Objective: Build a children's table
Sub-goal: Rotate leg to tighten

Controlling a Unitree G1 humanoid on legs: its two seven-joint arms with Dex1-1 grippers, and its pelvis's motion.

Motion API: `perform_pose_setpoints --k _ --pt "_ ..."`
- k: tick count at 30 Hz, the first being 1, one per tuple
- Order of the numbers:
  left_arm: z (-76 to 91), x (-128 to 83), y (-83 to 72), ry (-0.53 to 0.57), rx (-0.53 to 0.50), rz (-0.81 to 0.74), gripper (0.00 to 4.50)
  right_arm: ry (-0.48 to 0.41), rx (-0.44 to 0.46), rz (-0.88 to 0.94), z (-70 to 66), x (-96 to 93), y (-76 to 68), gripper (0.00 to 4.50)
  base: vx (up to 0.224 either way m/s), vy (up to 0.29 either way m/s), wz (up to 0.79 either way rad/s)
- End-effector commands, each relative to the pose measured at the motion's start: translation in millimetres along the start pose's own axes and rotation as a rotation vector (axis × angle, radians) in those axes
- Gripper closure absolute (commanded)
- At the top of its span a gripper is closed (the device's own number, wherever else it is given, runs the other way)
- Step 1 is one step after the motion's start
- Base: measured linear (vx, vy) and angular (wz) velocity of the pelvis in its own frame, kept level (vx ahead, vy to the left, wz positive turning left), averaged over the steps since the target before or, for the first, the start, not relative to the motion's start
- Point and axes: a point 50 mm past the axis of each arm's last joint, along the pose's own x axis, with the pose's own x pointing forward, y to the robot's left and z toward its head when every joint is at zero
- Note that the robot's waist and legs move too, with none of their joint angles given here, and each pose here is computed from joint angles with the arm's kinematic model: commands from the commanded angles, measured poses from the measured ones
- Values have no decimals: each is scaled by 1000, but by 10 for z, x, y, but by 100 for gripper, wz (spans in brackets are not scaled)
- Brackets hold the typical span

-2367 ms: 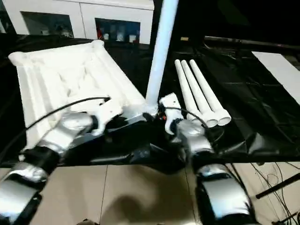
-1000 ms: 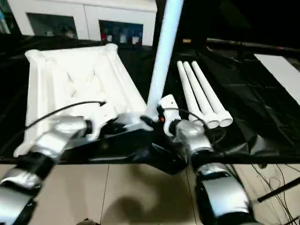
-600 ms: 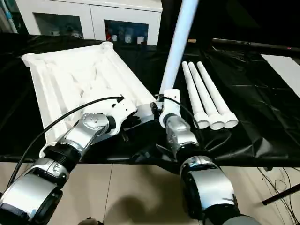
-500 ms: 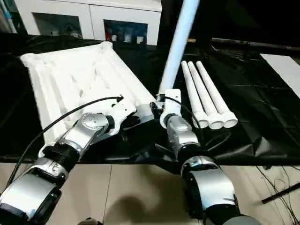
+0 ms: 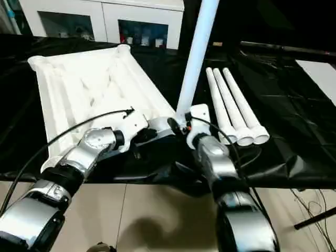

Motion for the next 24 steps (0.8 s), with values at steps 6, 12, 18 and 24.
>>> perform_pose_setpoints --k 6,12,18,24 --pt "181 -109 162 -102 -9 37 321 -30 -53 110 72 -108 130 77 0 0 0" --pt "187 -493 314 -93 -21 -56 271 -56 -73 170 147 -273 132 77 0 0 0" --pt "71 -1053 296 81 37 -240 225 -21 -110 156 137 -412 -5 77 0 0 0" --pt "-10 -1403 227 208 11 -312 175 16 -170 192 148 -532 -111 77 0 0 0"
